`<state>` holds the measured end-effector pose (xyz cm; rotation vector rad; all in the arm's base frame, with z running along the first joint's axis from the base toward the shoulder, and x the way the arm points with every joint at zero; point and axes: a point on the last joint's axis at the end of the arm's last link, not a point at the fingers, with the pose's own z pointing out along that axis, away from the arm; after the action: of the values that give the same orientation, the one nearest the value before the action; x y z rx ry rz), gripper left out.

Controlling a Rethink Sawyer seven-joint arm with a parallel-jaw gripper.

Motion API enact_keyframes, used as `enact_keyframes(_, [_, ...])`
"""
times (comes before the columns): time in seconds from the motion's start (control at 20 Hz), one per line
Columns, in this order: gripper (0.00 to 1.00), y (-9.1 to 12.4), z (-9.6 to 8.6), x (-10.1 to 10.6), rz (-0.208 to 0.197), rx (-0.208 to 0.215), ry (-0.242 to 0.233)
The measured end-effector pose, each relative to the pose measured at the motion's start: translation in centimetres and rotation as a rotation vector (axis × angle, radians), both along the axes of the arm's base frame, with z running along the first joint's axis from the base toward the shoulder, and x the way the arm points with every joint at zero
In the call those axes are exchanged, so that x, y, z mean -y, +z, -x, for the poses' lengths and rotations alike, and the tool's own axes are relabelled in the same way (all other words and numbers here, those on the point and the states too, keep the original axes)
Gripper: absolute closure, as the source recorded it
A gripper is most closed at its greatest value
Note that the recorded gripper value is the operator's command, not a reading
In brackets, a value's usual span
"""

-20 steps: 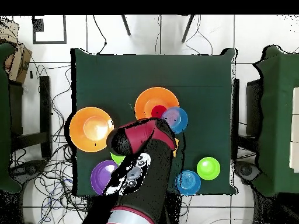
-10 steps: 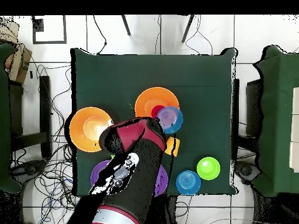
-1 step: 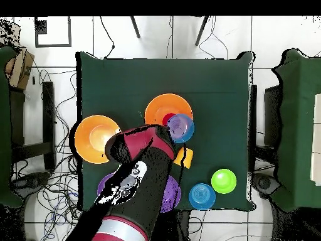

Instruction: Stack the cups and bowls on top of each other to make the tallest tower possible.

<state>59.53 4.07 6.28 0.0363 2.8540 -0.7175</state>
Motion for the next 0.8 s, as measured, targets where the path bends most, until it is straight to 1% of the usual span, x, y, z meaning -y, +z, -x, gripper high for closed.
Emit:
enact_keyframes(0.35, [1.00, -0.9, 0.3, 0.1, -0.002, -0.012, -0.017])
enact_keyframes(0.8, [1.00, -1.2, 0.5, -0.1, 0.006, -0.016, -0.030])
